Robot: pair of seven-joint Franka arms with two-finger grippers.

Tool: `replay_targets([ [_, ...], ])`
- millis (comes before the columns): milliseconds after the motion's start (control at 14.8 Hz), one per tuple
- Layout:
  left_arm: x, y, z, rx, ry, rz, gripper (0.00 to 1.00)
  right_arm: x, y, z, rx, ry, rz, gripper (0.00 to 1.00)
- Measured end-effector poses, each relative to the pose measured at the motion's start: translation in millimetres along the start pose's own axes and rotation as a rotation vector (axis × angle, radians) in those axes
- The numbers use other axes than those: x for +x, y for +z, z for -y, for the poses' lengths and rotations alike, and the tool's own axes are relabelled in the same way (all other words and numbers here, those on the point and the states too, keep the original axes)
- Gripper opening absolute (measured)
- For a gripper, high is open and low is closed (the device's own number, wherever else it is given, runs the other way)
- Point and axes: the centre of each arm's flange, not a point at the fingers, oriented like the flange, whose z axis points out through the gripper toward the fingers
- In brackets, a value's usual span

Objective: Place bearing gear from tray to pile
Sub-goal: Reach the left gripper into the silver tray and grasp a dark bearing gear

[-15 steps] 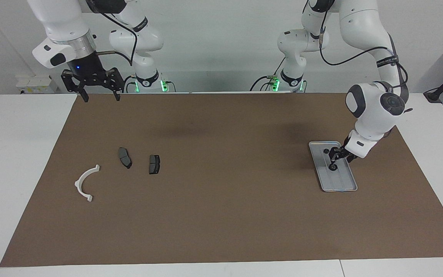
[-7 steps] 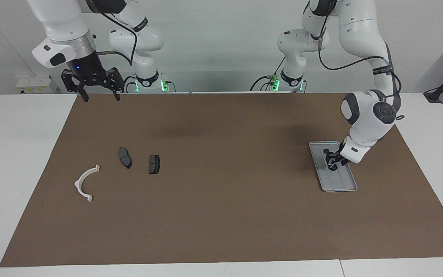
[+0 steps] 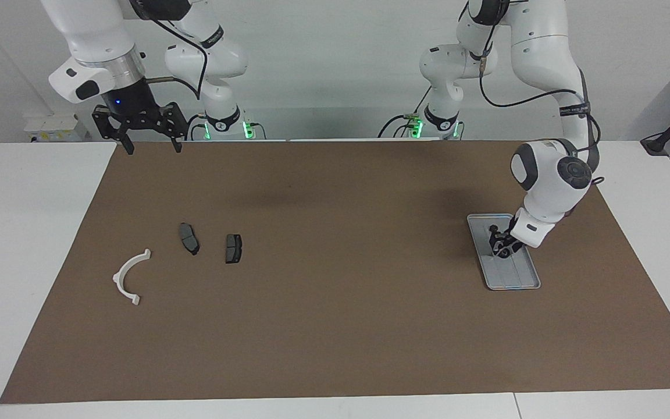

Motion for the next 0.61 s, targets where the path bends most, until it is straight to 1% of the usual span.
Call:
replay_targets([
  [68,0,1,0,0.000,0.000,0.001,0.59,0,0,0,0.000,0.000,0.000,1.00],
  [135,0,2,0,0.000,-0.001,0.003,0.54,0,0,0,0.000,0.000,0.000,1.00],
  [203,-1,3,0,0.000,-0.001,0.005,0.50,0,0,0,0.000,0.000,0.000,1.00],
  [271,-2,4,0,0.000,-0.001,0.007,0.50,0,0,0,0.000,0.000,0.000,1.00],
  [406,-2,3,-3,-0.002,0.001,0.003,0.35,0,0,0,0.000,0.000,0.000,1.00],
  [610,4,-9,-10,-0.002,-0.045,0.024,0.35,0,0,0,0.000,0.000,0.000,1.00],
])
